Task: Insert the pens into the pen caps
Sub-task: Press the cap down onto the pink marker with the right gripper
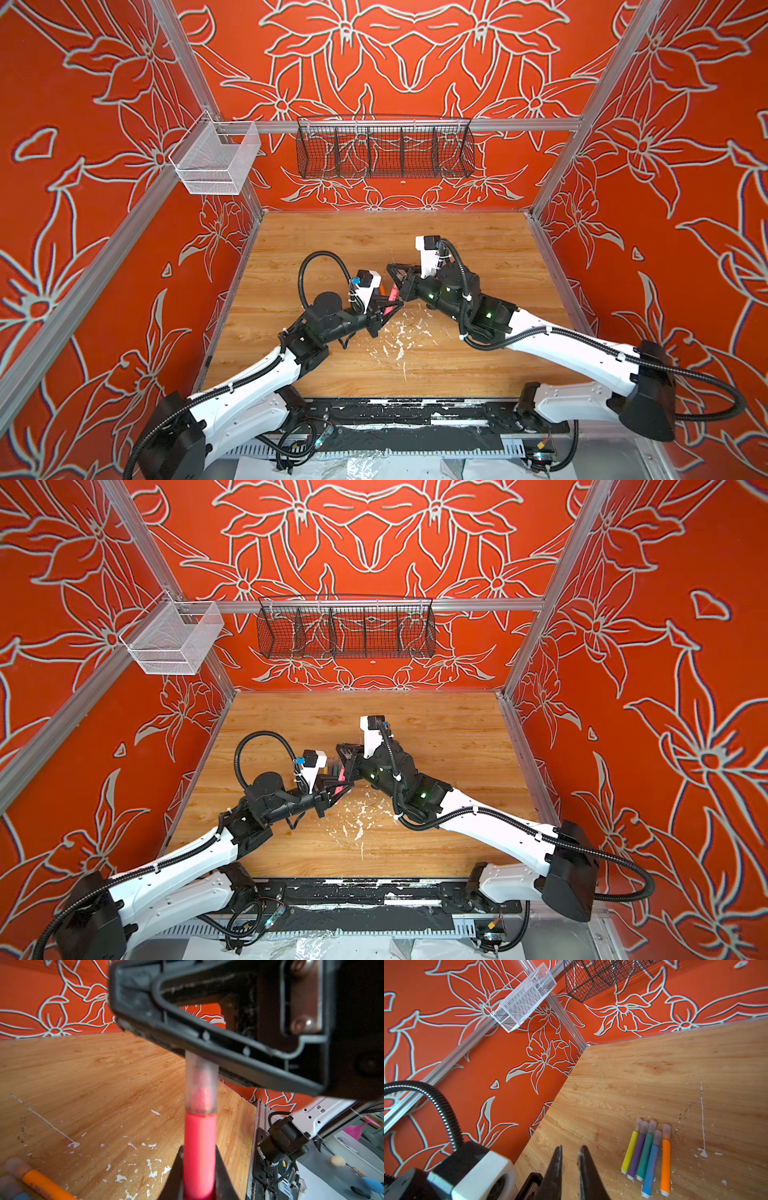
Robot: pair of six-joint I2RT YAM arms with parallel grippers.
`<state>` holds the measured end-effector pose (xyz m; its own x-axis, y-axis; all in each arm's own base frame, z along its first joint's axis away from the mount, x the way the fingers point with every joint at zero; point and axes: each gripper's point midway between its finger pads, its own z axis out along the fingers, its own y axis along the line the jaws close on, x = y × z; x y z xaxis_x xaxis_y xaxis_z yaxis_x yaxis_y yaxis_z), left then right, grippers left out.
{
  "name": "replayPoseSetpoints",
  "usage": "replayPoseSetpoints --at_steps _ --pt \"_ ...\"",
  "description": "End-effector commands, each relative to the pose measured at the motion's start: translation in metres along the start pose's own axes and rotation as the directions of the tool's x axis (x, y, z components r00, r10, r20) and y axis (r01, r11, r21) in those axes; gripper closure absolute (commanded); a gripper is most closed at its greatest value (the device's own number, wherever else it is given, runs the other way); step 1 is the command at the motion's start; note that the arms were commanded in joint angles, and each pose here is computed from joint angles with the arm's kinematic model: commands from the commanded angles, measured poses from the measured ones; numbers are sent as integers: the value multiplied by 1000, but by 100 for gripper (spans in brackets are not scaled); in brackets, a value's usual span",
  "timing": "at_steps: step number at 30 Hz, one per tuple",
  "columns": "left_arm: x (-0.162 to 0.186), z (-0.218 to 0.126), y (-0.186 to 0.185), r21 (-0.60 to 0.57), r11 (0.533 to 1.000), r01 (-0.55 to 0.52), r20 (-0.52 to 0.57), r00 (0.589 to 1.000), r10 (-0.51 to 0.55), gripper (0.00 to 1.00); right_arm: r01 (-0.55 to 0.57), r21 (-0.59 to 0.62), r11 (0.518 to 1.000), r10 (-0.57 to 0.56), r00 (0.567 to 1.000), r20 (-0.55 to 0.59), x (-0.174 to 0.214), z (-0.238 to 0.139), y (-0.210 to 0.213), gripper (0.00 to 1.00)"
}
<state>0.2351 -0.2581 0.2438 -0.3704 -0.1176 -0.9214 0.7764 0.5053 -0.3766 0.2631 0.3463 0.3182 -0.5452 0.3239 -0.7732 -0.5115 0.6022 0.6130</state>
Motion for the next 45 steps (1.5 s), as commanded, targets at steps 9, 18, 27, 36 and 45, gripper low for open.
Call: replayPoseSetpoints --at_steps 9,18,27,36,45 --pt "-132 -1 18 -163 986 -33 269 960 77 100 -50 -88 995 30 976 -215 74 -1 10 100" --pt "-168 -8 28 -176 984 -30 308 948 84 100 -70 -172 983 14 952 -307 110 -14 32 100" --pt "-170 -26 54 -190 980 64 383 924 14 100 -106 -290 951 -4 935 -354 131 -22 72 100" --pt "-172 -49 78 -383 922 53 420 899 122 100 -102 -270 957 7 944 -330 139 -37 85 100" --pt "-179 -68 75 -454 891 -9 431 873 228 100 -132 -405 905 -33 926 -376 162 -42 127 100"
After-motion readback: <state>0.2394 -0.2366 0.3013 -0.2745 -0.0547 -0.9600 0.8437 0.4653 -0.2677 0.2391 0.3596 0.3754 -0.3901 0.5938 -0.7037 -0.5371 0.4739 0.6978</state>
